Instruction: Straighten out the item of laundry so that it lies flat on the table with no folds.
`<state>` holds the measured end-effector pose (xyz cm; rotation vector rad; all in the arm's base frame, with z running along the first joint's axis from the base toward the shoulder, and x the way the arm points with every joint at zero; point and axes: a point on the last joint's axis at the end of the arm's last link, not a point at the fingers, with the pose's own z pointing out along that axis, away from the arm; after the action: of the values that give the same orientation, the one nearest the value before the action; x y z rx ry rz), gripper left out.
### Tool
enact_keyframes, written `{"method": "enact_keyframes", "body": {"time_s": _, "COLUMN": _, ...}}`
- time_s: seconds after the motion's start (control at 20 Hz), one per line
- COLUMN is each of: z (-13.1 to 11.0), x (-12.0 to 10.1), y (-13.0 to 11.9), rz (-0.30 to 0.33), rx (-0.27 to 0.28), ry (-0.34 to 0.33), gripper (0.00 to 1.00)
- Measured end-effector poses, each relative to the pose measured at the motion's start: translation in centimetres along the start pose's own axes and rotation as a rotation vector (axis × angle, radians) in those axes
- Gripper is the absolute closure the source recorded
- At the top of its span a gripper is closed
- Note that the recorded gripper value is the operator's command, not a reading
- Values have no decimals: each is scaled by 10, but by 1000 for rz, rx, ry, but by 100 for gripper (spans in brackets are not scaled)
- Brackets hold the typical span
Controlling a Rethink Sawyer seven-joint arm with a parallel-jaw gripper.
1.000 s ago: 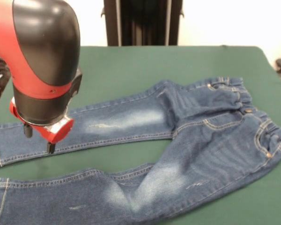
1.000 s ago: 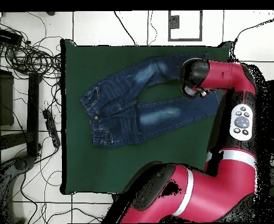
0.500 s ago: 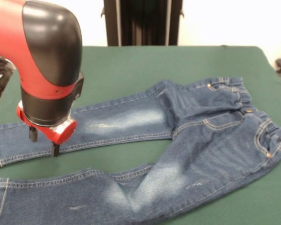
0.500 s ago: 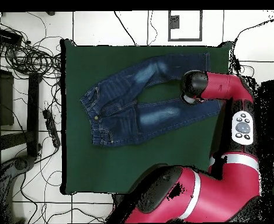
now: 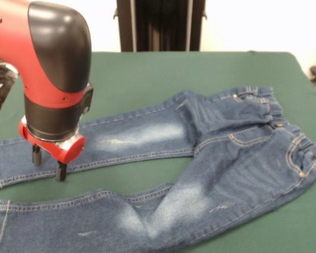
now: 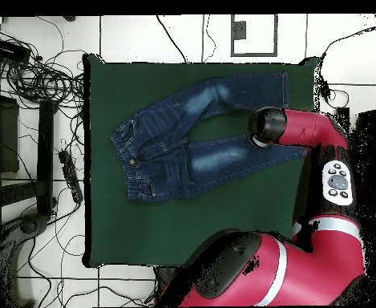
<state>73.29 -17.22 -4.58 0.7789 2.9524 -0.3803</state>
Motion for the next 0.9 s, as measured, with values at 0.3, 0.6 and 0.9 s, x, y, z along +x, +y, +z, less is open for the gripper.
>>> {"method": "enact_keyframes", "body": {"time_s": 0.3, "z": 2, "x": -2, "y": -5, "rz": 24, "rx": -39, "ry": -1, "gripper": 0}}
{"method": "enact_keyframes", "body": {"time_s": 0.6, "z": 5, "x": -11, "y": -12, "rz": 35, "rx": -95, "ry": 31, "gripper": 0}}
{"method": "enact_keyframes", "body": {"time_s": 0.9, "z": 7, "x": -24, "y": -16, "rz": -74, "rx": -137, "ry": 105, "gripper": 0}}
